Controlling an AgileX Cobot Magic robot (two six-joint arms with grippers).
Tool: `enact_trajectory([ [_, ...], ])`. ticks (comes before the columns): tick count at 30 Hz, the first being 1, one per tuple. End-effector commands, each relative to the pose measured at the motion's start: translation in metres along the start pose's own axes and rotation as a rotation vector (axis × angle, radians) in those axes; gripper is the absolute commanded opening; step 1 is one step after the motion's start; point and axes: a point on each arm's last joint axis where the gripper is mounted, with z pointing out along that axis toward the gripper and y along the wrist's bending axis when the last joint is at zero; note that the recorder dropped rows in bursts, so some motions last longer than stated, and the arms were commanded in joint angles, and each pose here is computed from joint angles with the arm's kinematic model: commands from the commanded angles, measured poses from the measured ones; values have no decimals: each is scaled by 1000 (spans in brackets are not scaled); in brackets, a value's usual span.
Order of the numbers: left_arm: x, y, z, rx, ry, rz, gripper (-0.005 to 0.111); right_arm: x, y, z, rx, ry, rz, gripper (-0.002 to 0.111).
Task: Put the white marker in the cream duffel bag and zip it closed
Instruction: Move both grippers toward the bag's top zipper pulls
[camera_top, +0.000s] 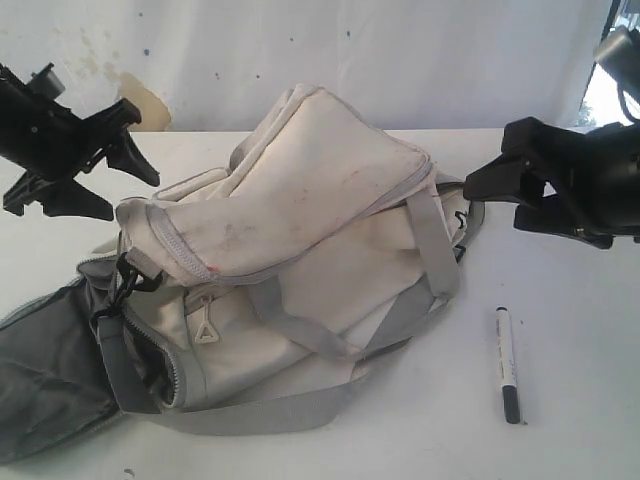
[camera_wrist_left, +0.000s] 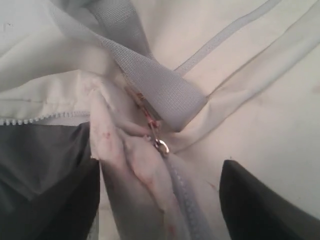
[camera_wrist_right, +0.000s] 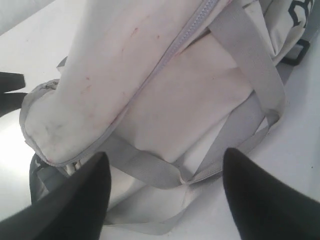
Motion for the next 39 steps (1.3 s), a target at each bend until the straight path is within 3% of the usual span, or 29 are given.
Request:
enact_trajectory([
  [1, -7, 9, 17, 11, 44, -58, 73, -2, 3, -1, -13, -7, -36, 60],
  [7, -16, 23, 5, 84, 37, -151, 59, -2, 2, -1, -6, -8, -43, 60],
  [13, -17, 23, 14, 240, 103, -182, 59, -4, 1, -1, 5, -29, -42, 60],
  [18, -14, 30, 27, 263, 173, -209, 58, -3, 2, -1, -1, -17, -42, 60],
  [21, -15, 32, 27, 261, 169, -203, 45, -3, 2, -1, -3, -13, -43, 60],
  [24, -17, 34, 26, 260, 159, -195, 24, -2, 2, 0, -3, -11, -41, 60],
  [27, -19, 38, 24, 260, 134, -100, 0, -2, 2, 0, -3, -11, -41, 60],
  [31, -22, 42, 17, 327, 114, 4, 0, -2, 2, 0, -3, -11, -41, 60],
  [35, -25, 37, 4, 512, 55, 195, 0, 0, 3, 0, -18, 16, -92, 60],
  [39, -25, 30, -5, 548, -17, 329, 0, 3, 5, -1, -43, 51, -128, 60],
])
